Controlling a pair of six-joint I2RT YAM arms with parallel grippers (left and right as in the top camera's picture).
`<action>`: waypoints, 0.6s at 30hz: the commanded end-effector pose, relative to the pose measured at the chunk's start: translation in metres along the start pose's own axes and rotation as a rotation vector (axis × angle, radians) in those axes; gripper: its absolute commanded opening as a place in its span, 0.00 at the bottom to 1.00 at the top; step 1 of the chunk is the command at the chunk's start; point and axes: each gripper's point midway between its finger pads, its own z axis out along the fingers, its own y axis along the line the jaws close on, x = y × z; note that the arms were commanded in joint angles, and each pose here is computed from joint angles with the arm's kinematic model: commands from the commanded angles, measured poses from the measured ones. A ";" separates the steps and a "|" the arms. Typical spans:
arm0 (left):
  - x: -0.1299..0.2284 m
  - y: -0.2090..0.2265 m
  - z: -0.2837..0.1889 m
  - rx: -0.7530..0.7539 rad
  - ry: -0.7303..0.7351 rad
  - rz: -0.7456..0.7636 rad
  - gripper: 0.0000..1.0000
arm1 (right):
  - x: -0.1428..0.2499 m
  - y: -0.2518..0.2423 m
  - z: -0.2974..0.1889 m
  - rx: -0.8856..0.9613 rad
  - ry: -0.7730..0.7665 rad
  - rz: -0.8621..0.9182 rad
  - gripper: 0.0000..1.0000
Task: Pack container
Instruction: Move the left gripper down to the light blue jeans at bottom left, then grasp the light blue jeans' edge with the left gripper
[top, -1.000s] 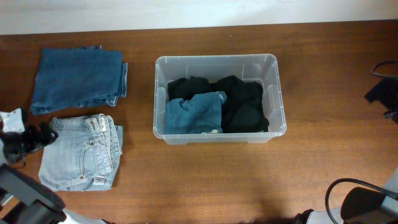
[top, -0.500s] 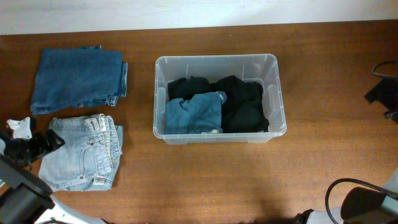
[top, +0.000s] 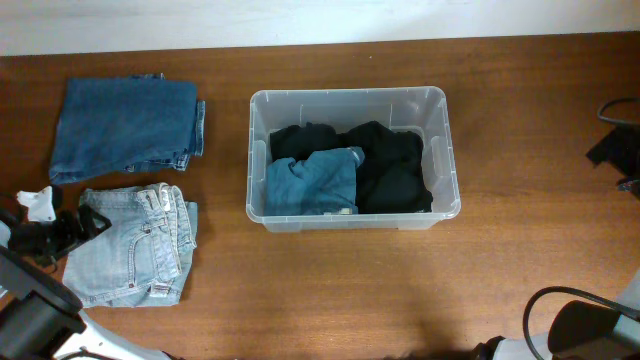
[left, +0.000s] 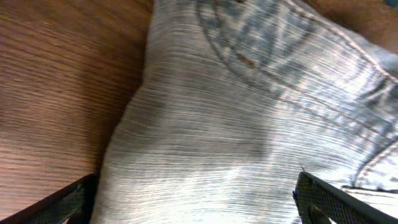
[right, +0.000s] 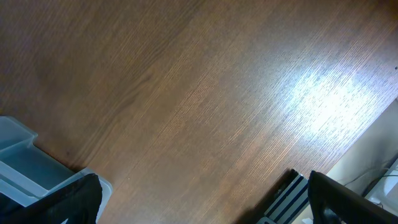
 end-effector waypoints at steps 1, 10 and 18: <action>0.001 -0.012 0.002 0.074 0.002 0.000 0.99 | 0.000 -0.003 -0.002 0.001 -0.008 0.019 0.98; 0.027 -0.021 0.010 0.111 0.084 -0.110 0.99 | 0.000 -0.003 -0.002 0.001 -0.008 0.019 0.99; 0.062 -0.040 0.027 0.201 0.158 -0.182 0.99 | 0.000 -0.003 -0.002 0.001 -0.008 0.019 0.98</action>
